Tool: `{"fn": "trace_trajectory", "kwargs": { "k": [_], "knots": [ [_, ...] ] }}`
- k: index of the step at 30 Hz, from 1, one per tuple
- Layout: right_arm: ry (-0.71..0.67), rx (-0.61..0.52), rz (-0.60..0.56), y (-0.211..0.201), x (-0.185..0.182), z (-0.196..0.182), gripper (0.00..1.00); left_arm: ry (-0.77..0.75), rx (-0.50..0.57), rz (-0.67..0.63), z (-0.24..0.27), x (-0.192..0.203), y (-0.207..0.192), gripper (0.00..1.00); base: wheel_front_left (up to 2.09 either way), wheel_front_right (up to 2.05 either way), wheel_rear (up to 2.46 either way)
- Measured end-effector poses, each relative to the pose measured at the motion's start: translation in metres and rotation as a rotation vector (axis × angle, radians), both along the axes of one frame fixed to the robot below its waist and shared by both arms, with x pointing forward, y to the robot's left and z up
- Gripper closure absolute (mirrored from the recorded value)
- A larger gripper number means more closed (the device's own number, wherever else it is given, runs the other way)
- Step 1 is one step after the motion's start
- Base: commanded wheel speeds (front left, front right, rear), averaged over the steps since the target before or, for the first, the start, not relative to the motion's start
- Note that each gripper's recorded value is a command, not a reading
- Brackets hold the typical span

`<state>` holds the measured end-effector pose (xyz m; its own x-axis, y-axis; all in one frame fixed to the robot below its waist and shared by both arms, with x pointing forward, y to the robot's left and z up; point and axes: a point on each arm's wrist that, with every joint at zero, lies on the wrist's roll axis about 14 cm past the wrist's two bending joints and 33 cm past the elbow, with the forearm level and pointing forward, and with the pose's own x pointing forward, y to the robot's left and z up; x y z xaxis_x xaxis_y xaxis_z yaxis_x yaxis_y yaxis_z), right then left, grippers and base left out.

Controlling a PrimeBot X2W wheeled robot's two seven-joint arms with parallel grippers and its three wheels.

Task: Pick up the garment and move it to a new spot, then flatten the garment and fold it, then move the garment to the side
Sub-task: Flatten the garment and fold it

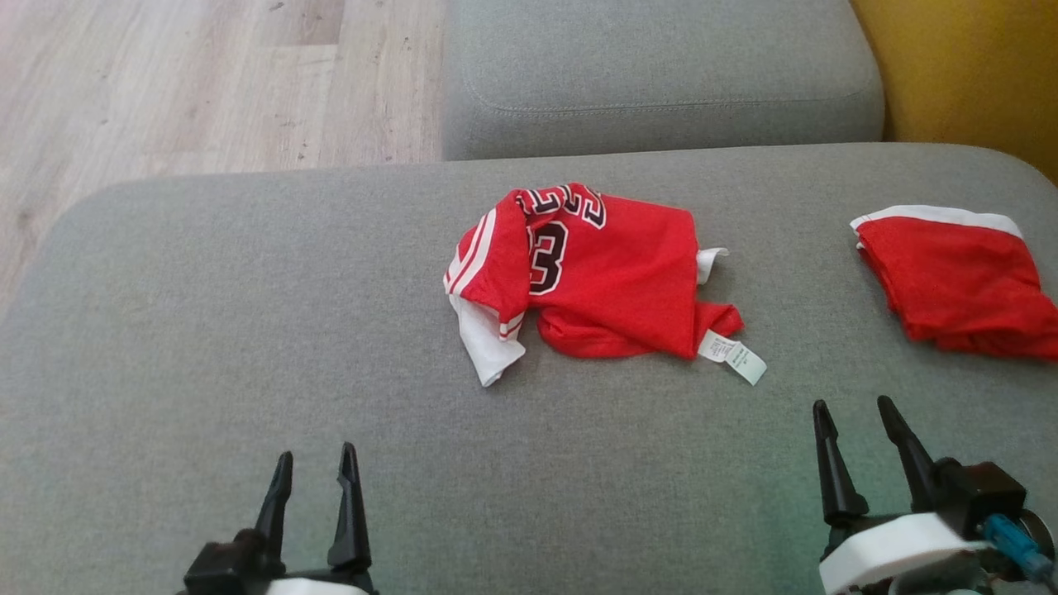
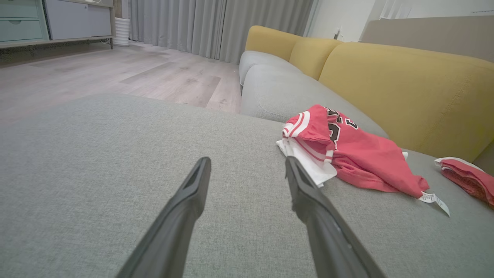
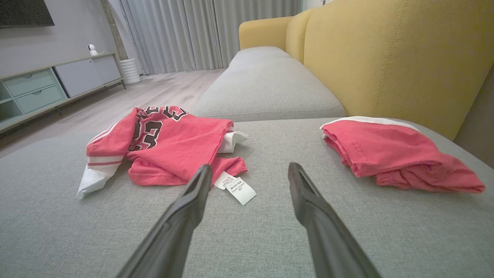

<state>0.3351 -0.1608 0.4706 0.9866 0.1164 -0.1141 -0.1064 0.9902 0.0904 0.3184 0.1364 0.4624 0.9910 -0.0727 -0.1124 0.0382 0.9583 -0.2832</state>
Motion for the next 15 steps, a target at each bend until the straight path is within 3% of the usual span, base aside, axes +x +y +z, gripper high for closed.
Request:
{"fn": "trace_trajectory", "kwargs": {
  "k": [15],
  "knots": [
    [0.006,0.001,0.004,0.0016,-0.0003,-0.0023,0.00,0.013,0.003,0.022,-0.0034,-0.0019,0.0062,0.00,0.00,0.00,0.00]
  ]
}}
